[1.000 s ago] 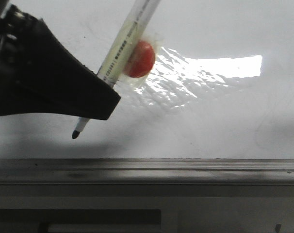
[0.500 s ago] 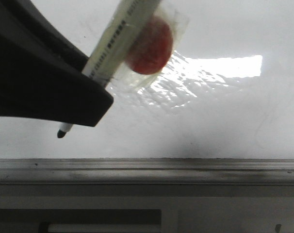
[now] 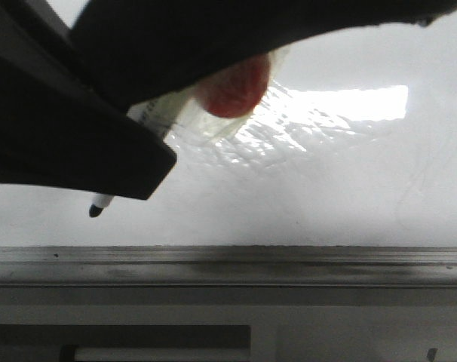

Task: Write number 9 on whiteboard

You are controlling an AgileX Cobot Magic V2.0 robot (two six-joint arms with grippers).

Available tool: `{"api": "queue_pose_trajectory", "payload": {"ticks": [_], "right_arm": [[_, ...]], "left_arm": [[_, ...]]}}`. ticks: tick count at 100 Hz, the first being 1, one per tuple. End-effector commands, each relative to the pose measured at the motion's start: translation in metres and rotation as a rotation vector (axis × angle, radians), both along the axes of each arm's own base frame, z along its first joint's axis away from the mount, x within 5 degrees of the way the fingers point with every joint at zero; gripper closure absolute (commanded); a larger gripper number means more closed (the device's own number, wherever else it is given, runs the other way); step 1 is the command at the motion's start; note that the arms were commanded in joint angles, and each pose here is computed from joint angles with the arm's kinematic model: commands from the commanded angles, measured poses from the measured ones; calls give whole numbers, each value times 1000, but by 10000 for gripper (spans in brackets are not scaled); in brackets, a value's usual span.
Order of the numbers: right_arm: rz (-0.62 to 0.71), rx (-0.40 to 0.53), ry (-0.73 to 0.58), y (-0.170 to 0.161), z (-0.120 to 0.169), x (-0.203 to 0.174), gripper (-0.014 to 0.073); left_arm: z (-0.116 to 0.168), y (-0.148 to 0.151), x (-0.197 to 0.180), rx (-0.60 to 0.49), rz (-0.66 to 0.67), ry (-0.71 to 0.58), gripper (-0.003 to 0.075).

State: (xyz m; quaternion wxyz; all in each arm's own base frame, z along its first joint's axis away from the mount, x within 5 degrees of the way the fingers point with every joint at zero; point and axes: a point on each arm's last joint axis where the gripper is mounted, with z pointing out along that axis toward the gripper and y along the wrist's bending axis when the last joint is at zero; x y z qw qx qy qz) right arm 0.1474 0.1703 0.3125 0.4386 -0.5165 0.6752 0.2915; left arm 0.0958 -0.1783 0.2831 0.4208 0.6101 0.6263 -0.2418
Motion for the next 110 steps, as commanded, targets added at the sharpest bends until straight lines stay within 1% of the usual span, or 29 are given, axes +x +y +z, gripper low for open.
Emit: {"api": "queue_pose_trajectory", "payload": {"ticks": [1,2,3,5,17,27,31,32,34,36,39,40,45,49,52,54,59,64,69,78,82,87,92,99,102,107,110], "right_arm": [[-12,69,-18,1,17,-1,585],[-13,69,-19,1,17,0,603],[-9,64,-21,1,16,-1,640],[-9,62,-20,1,16,-1,661],[-2,44,-33,0,15,-1,652],[-12,47,-45,-1,19,2,654],[-23,37,-38,-3,21,4,656],[-24,33,-37,-3,21,4,656],[-21,16,-43,-4,23,4,656],[-33,2,-33,-6,25,6,656],[-43,-27,-31,-9,27,8,656],[-46,-35,-31,-9,28,8,656],[-70,-111,-42,-16,34,12,656],[-95,-150,-29,-21,44,14,656],[-113,-203,-40,-26,49,16,656],[-124,-217,-28,-28,56,16,656],[-155,-296,-40,-36,68,16,656],[-187,-348,-40,-42,81,15,655],[-224,-368,-26,-47,89,12,651],[-247,-342,-13,-53,92,1,640],[-247,-326,-37,-55,88,-6,632],[-264,-282,-97,-57,80,-12,632],[-299,-209,-192,-60,71,-17,632],[-375,-72,-368,-67,61,-20,633],[-418,5,-452,-71,58,-21,633],[-471,110,-550,-74,56,-21,634],[-500,155,-594,-76,55,-20,635]], "left_arm": [[17,-1,1,-76,28,-18,741],[17,-1,1,-76,28,-18,741],[17,-1,1,-76,28,-18,741],[17,-1,1,-76,28,-18,741],[17,-2,1,-85,37,-11,741],[21,-1,3,-152,94,60,724],[25,0,4,-190,120,88,673],[25,0,4,-193,125,92,673],[27,2,5,-212,137,104,641],[30,3,5,-233,153,111,589],[32,5,6,-255,172,124,545],[33,6,6,-264,176,124,514],[39,12,6,-307,204,136,405],[45,18,6,-343,226,137,317],[48,22,6,-364,240,132,270],[51,26,5,-379,247,126,242],[58,35,3,-417,272,113,209],[64,44,1,-452,299,95,211],[69,56,-2,-492,340,63,229],[70,73,-5,-537,412,13,295],[68,79,-6,-545,443,1,327],[65,86,-8,-555,473,-16,360],[62,91,-9,-558,500,-27,390],[58,96,-9,-565,535,-36,419],[57,97,-8,-568,550,-32,430],[57,99,-8,-572,566,-34,449],[57,100,-7,-576,573,-32,469]]}}
